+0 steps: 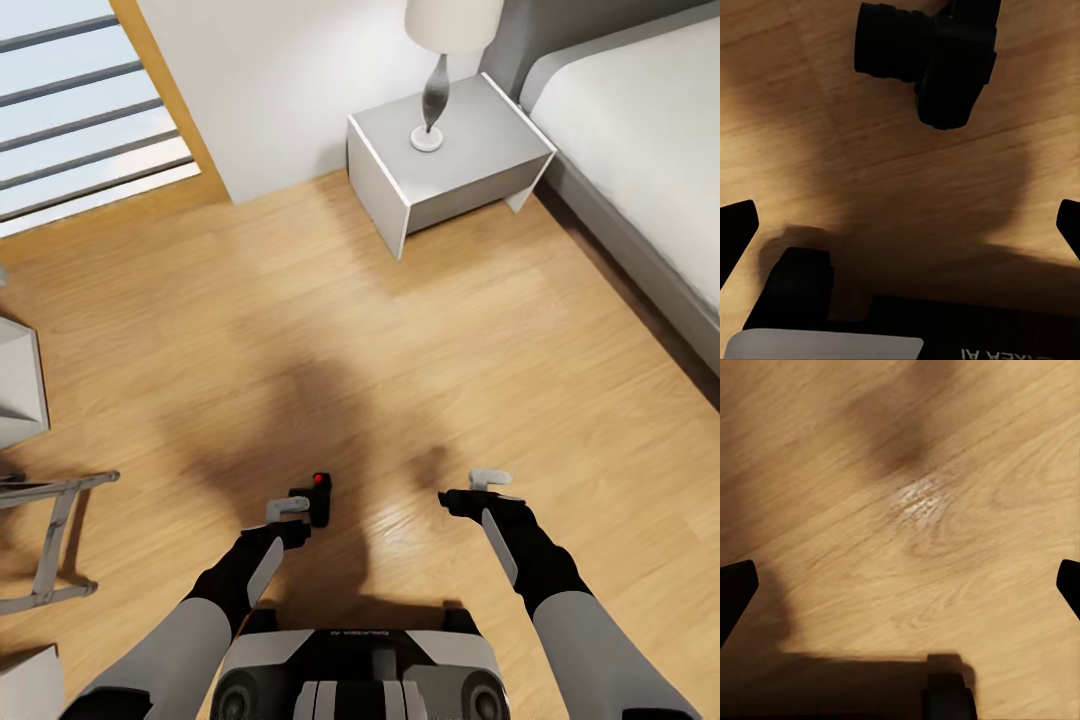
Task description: Attach the digital camera to the camera tripod in the bedroom.
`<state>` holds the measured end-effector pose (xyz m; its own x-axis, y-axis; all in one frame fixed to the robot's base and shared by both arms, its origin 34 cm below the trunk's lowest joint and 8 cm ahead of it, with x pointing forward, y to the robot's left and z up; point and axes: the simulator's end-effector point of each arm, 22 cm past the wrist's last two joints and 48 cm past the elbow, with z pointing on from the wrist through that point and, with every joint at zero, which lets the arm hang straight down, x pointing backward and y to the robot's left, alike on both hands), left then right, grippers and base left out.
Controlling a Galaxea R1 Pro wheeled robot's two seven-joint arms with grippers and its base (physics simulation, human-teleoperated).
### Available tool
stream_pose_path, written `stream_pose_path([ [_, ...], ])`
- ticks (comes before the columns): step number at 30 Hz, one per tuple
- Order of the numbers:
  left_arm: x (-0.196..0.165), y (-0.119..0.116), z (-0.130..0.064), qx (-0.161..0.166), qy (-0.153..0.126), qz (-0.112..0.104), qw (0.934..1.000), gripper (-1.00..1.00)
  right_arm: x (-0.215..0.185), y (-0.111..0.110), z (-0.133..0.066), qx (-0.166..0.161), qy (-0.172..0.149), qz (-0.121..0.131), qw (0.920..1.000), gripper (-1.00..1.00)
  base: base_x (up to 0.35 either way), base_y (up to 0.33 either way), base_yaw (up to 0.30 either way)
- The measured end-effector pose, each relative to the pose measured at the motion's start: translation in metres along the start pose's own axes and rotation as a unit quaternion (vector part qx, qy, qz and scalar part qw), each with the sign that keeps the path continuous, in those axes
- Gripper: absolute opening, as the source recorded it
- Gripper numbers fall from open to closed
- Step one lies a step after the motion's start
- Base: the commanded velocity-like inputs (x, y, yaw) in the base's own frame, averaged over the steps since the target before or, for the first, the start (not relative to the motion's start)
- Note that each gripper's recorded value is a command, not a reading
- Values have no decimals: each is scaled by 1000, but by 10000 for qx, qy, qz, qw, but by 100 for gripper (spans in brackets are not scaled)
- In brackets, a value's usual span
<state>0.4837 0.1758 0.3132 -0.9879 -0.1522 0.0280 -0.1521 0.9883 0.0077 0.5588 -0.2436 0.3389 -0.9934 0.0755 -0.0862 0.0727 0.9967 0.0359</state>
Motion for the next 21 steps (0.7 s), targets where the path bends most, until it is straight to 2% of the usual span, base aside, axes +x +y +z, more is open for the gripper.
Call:
stream_pose_path([
  [21, 17, 2, 12, -33, 159, -12, 9999, 100, 18, -3, 12, 28, 172, -1, 9998, 100, 0, 0, 0],
])
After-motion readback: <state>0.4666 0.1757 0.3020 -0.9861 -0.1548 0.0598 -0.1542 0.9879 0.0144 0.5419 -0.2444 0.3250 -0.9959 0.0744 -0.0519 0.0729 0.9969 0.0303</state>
